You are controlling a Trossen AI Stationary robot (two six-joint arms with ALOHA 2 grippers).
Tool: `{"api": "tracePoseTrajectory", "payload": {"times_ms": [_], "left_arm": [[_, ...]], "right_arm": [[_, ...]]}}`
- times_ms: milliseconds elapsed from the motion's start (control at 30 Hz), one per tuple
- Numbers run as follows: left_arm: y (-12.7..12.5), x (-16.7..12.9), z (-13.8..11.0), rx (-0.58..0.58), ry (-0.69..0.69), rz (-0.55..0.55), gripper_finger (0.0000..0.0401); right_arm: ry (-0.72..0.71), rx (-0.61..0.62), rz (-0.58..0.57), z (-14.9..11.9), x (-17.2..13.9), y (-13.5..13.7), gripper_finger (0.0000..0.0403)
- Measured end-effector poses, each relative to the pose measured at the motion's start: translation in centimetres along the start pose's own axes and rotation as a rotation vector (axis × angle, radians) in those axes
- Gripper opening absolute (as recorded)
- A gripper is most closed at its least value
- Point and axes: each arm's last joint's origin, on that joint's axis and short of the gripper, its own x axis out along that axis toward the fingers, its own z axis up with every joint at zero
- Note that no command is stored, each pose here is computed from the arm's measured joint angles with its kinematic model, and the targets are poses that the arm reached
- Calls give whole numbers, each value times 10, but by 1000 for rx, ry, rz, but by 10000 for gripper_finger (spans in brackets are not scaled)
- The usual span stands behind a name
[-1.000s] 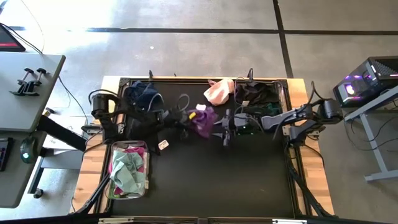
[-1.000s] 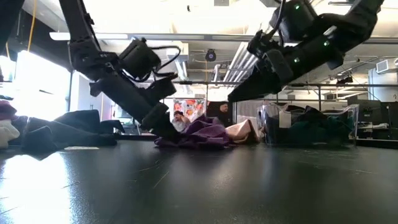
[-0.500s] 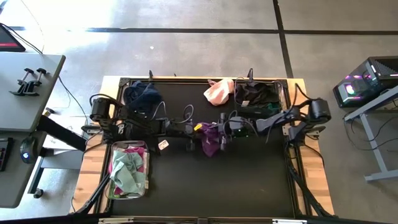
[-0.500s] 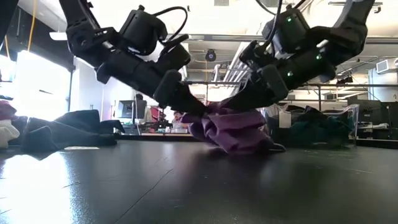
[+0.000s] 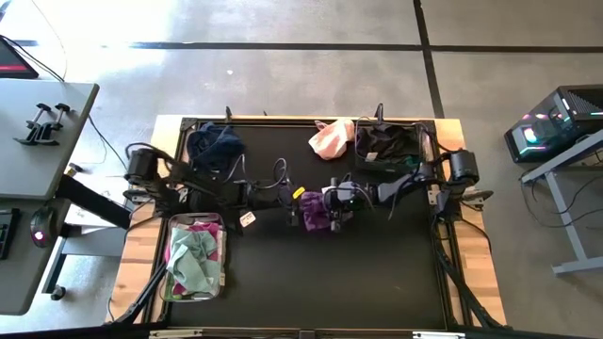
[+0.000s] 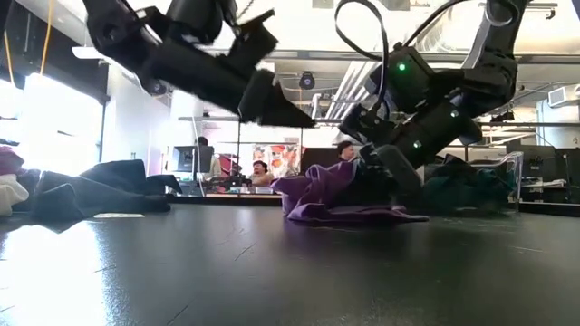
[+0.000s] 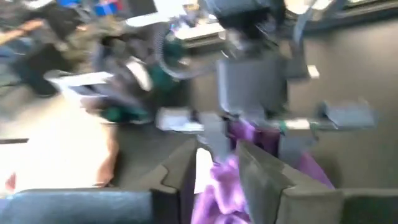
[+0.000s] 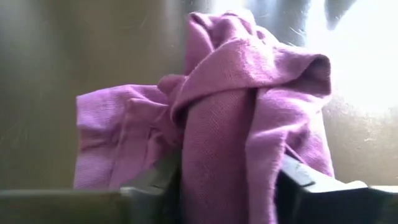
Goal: Sort towels by color in basket
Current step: Put the purple towel into the top transparent bin
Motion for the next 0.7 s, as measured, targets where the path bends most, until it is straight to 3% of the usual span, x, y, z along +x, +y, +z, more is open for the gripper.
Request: {"api": "tracePoseTrajectory", "payload": {"times_ms": [200,333,500,700], "left_arm": [[0,-33,24,50,78,196,122],[-2,-53,30,45,142,302,120],[-9,-62,28,63,185,318,119],[-13,-57,23,58,200,319,119]], "right_arm": [[27,14,-24,5,-11,3,24],[21,-26,-178,30,-49,6,33],[124,-75,-456,68,-121,-7,24],[164,77,-808,94,-204,-58,24]]}}
